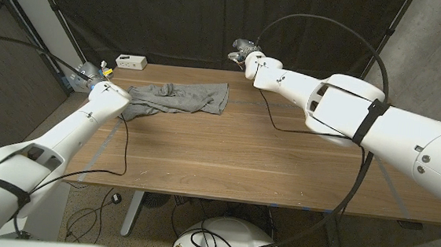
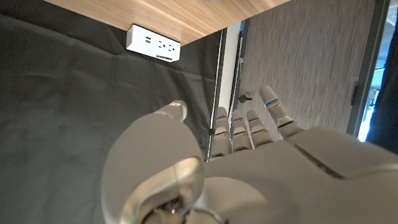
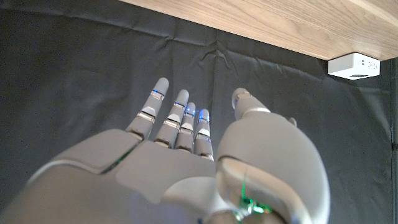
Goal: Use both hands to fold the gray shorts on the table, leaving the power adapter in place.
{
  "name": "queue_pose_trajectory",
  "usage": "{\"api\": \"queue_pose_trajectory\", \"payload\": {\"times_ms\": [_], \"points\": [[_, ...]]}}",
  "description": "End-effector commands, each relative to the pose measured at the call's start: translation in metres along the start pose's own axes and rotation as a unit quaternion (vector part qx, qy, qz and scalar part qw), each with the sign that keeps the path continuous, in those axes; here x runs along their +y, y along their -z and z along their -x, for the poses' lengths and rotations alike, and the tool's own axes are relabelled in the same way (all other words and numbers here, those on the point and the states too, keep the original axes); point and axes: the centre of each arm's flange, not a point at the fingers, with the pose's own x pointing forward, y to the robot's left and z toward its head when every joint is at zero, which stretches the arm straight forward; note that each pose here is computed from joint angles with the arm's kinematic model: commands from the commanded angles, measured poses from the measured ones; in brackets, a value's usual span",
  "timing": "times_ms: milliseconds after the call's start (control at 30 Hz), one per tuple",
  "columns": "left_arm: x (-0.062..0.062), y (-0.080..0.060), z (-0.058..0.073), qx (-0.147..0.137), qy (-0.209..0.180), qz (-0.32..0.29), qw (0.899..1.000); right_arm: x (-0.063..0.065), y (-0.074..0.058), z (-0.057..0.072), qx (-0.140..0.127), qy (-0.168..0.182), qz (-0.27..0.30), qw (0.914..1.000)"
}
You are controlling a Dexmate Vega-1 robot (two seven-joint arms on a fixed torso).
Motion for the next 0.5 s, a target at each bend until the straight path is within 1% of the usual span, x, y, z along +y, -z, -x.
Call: {"api": "queue_pose_trajectory", "payload": {"times_ms": [33, 67, 133, 267, 367, 400, 500], "points": [[0.007, 0.006, 0.018, -0.041, 0.015, 0.011, 0.999, 0.047, -0.008, 0.009, -0.003, -0.133, -0.086, 0.9874], [0.009, 0.007, 0.022, -0.053, 0.017, 0.003, 0.998, 0.051, -0.008, 0.01, -0.009, -0.14, -0.092, 0.9858], [0.011, 0.008, 0.026, -0.06, 0.019, -0.005, 0.998, 0.056, -0.009, 0.012, -0.014, -0.142, -0.097, 0.9849], [0.015, 0.011, 0.034, -0.069, 0.029, 0.007, 0.997, 0.066, -0.011, 0.015, -0.038, -0.147, -0.106, 0.9827], [0.018, 0.014, 0.039, -0.079, 0.04, 0.019, 0.996, 0.07, -0.014, 0.019, -0.078, -0.138, -0.097, 0.9825], [0.019, 0.014, 0.041, -0.086, 0.045, 0.022, 0.995, 0.071, -0.015, 0.02, -0.095, -0.134, -0.095, 0.9818], [0.021, 0.017, 0.043, -0.099, 0.064, 0.042, 0.992, 0.073, -0.014, 0.025, -0.129, -0.124, -0.097, 0.9791]]}}
